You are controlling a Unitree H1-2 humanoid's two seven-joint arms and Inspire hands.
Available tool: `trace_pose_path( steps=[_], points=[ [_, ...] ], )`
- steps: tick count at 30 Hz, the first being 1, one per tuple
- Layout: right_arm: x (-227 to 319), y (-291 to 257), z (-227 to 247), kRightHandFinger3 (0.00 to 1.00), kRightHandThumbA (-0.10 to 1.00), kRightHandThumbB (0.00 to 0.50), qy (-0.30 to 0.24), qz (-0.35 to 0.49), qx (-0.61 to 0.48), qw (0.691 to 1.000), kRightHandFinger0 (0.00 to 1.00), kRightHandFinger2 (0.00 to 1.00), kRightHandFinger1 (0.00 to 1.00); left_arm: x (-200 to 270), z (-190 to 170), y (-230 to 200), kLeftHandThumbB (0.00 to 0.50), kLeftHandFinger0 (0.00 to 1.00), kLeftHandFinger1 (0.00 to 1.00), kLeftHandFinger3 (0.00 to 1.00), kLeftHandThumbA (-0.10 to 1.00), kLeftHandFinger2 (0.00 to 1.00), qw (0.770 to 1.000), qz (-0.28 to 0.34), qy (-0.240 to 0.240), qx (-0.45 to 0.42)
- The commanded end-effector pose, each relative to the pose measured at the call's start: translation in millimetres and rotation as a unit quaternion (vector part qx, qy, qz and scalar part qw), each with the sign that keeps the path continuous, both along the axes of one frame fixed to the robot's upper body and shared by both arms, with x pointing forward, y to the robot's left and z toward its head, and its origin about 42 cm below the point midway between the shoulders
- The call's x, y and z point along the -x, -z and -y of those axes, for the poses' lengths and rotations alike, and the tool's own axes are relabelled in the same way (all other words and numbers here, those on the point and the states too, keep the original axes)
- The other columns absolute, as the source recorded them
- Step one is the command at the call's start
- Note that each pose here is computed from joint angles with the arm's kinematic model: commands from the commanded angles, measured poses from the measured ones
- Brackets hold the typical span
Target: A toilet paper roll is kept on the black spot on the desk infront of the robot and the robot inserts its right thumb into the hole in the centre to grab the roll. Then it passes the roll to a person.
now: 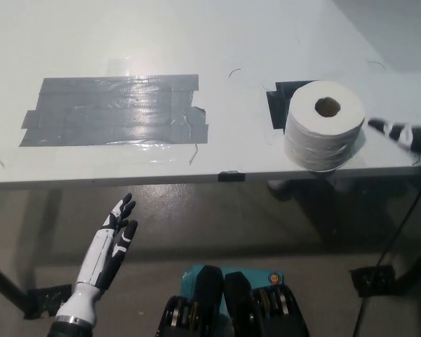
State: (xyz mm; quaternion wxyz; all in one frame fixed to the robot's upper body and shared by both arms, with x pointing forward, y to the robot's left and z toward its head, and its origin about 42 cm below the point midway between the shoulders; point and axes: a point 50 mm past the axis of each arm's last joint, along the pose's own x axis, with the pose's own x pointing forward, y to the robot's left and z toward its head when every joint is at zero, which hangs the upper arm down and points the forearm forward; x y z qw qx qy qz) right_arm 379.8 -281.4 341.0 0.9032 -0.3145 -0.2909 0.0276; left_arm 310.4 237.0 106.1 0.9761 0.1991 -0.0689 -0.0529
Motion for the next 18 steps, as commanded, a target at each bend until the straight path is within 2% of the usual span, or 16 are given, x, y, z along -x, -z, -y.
trace_pose_path(
  steps=[1, 3, 4, 5, 9, 11, 12, 13, 14, 15, 18],
  points=[
    [-93.0, -83.3, 27.5, 1.00, 1.00, 0.414, -0.015, -0.226, 0.065, 0.972, 1.00, 1.00, 1.00, -8.6, -1.1, -23.3, 0.142, 1.00, 1.00, 1.00, 1.00, 1.00, 0.999, 0.049, 0.018, 0.000],
    [-113.8, -90.7, 27.5, 1.00, 1.00, 0.415, -0.038, -0.268, 0.065, 0.961, 1.00, 1.00, 1.00, -9.7, 0.3, -24.3, 0.130, 1.00, 1.00, 1.00, 1.00, 1.00, 0.999, 0.050, 0.019, -0.001],
    [-122.2, -93.7, 26.6, 1.00, 1.00, 0.457, -0.032, -0.281, 0.079, 0.956, 1.00, 1.00, 1.00, -9.9, 0.6, -24.6, 0.131, 1.00, 1.00, 1.00, 1.00, 1.00, 0.999, 0.049, 0.019, -0.001],
    [-135.2, -98.6, 23.0, 1.00, 1.00, 0.470, -0.026, -0.303, 0.094, 0.948, 1.00, 1.00, 1.00, -10.0, 0.6, -24.8, 0.121, 1.00, 1.00, 1.00, 1.00, 1.00, 0.999, 0.050, 0.020, -0.001],
    [-163.0, -109.7, 6.7, 1.00, 1.00, 0.436, -0.031, -0.358, 0.153, 0.920, 1.00, 1.00, 1.00, -10.4, 3.1, -24.8, 0.115, 1.00, 1.00, 1.00, 1.00, 1.00, 0.999, 0.050, 0.020, 0.000],
    [-175.9, -114.3, -4.8, 1.00, 1.00, 0.382, -0.038, -0.384, 0.177, 0.905, 1.00, 1.00, 1.00, -11.7, 4.1, -25.8, 0.106, 1.00, 1.00, 1.00, 1.00, 1.00, 0.998, 0.054, 0.021, 0.000],
    [-179.1, -115.9, -7.5, 1.00, 1.00, 0.376, -0.041, -0.394, 0.187, 0.899, 1.00, 1.00, 1.00, -11.8, 5.6, -25.8, 0.105, 1.00, 1.00, 1.00, 1.00, 1.00, 0.998, 0.055, 0.022, 0.000],
    [-184.3, -116.3, -12.4, 1.00, 1.00, 0.334, -0.048, -0.402, 0.199, 0.892, 1.00, 1.00, 1.00, -11.9, 5.7, -25.5, 0.104, 1.00, 1.00, 1.00, 1.00, 1.00, 0.998, 0.055, 0.022, 0.002],
    [-189.8, -117.0, -19.2, 1.00, 1.00, 0.319, -0.052, -0.411, 0.224, 0.882, 1.00, 1.00, 1.00, -11.5, 5.8, -25.9, 0.106, 1.00, 1.00, 1.00, 1.00, 1.00, 0.998, 0.054, 0.022, 0.003],
    [-193.3, -117.0, -23.7, 1.00, 1.00, 0.344, -0.047, -0.418, 0.233, 0.877, 1.00, 1.00, 1.00, -11.1, 5.9, -26.6, 0.105, 1.00, 1.00, 1.00, 1.00, 1.00, 0.998, 0.054, 0.022, 0.001],
    [-200.7, -111.6, -34.8, 1.00, 1.00, 0.365, -0.041, -0.439, 0.243, 0.864, 1.00, 1.00, 1.00, -6.8, 6.4, -24.1, 0.106, 1.00, 1.00, 1.00, 1.00, 1.00, 0.998, 0.051, 0.022, 0.001]
  ],
)
